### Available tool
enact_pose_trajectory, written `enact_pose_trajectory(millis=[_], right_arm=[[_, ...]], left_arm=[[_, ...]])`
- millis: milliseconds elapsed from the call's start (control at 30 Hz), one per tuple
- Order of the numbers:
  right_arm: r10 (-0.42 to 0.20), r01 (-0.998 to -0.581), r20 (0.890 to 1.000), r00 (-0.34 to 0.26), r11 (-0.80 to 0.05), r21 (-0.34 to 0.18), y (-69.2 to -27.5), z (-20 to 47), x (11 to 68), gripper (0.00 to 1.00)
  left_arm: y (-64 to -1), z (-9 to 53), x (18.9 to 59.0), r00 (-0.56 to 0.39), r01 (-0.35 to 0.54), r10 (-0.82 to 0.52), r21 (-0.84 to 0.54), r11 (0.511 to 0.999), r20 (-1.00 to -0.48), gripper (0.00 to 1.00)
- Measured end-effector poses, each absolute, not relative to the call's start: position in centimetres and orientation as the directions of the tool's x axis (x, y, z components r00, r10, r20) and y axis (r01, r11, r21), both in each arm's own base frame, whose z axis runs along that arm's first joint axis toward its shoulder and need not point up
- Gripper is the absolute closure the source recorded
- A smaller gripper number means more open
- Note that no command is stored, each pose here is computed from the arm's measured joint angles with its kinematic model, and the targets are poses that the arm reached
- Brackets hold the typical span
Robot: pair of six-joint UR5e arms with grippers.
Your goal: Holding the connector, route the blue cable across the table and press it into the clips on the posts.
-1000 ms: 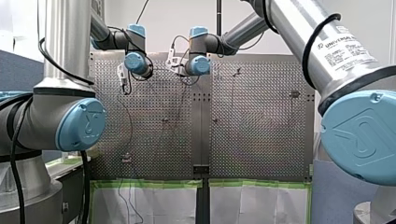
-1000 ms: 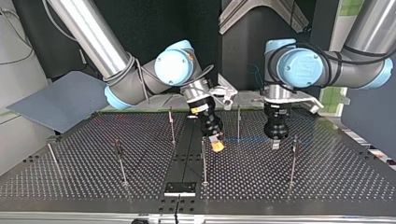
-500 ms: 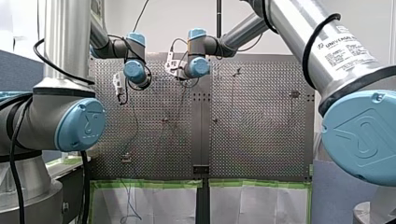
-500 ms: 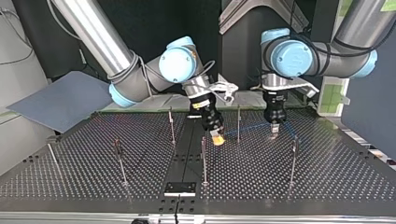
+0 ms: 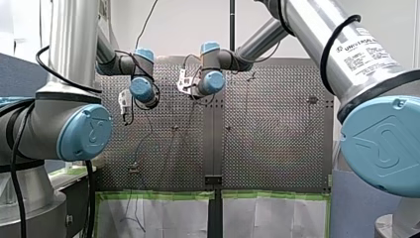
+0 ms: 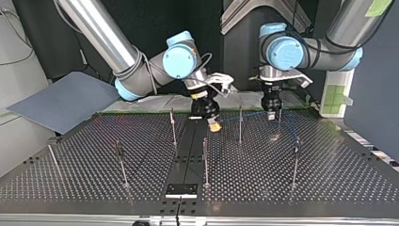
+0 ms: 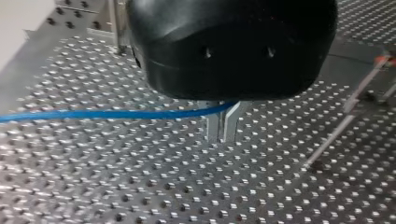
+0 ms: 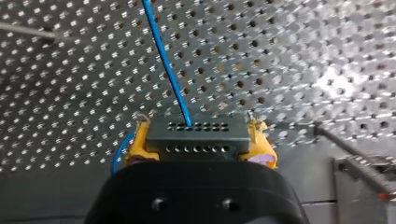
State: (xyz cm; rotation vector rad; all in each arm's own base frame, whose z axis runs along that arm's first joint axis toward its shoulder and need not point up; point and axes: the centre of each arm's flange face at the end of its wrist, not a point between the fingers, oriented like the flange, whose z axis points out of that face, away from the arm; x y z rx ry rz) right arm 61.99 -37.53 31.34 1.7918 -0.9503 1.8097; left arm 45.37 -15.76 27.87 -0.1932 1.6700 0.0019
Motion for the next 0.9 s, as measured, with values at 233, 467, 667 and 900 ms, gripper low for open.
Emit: enact_pose_trajectory(millis=[233, 467, 667, 900], right_arm=[[-0.188, -0.738, 0.981, -0.048, -0.656, -0.162, -37.9, 29.1, 60.7, 1.00], [-0.213, -0.745, 0.977, -0.012, -0.650, -0.151, -37.8, 26.4, 60.2, 1.00], [-0.227, -0.744, 0.974, 0.020, -0.654, -0.137, -37.7, 24.3, 60.5, 1.00], [-0.252, -0.746, 0.966, 0.053, -0.653, -0.129, -37.6, 21.2, 60.9, 1.00]], left_arm=[[-16.1, 25.4, 46.1, -0.116, -0.111, -0.134, -0.122, 0.986, -0.984, 0.99], [-16.6, 22.7, 46.1, -0.152, -0.093, -0.131, -0.118, 0.989, -0.980, 0.99], [-16.9, 22.0, 46.1, -0.143, -0.080, -0.143, -0.132, 0.988, -0.979, 0.99], [-17.7, 20.0, 46.2, -0.178, -0.053, -0.132, -0.124, 0.991, -0.975, 0.99]])
